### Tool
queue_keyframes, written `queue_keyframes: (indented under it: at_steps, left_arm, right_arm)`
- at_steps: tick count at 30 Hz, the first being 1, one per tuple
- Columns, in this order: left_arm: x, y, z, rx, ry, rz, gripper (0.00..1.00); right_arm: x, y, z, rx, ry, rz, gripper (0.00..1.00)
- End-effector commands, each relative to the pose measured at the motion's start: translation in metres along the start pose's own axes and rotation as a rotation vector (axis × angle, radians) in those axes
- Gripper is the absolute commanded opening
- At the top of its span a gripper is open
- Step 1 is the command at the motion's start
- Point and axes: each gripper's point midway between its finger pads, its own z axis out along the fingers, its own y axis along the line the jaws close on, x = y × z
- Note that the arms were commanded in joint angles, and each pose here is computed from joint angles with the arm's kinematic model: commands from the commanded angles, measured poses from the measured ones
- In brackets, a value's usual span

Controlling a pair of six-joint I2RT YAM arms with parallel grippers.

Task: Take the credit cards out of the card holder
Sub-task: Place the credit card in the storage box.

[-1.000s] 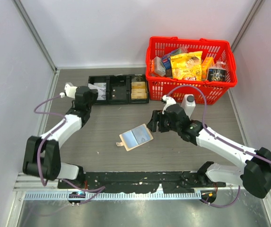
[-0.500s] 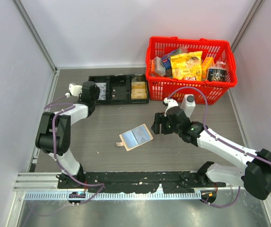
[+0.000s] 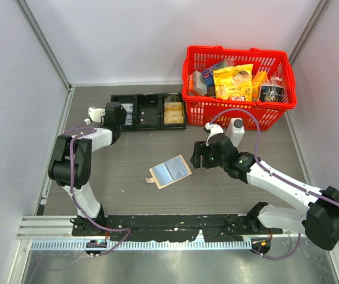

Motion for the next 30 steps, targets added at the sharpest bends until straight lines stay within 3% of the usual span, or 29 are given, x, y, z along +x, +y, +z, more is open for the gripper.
queue_keyframes:
  at_steps: [1,4,15,21,30]
  left_arm:
    - [-0.004,-0.014,-0.002,0.017,0.001,-0.016,0.24]
    - [-0.005,-0.021,-0.011,0.027,0.018,0.002,0.31]
    - [-0.023,-0.031,-0.082,0.033,0.076,0.085,0.4]
    - [0.007,-0.005,-0.127,0.009,0.291,0.298,0.47]
    - [0.048,0.075,-0.211,-0.075,0.604,0.701,0.54]
  right_arm:
    - [-0.016,0.0,-0.008,0.006,-0.056,-0.002,0.7]
    - [-0.018,0.001,-0.011,0.001,-0.065,0.009,0.7]
    - [-0.023,0.008,-0.016,-0.022,-0.07,0.015,0.7]
    - [-0.02,0.013,-0.004,-0.032,-0.022,0.01,0.7]
    - [-0.012,0.029,0.015,-0.082,0.08,0.022,0.7]
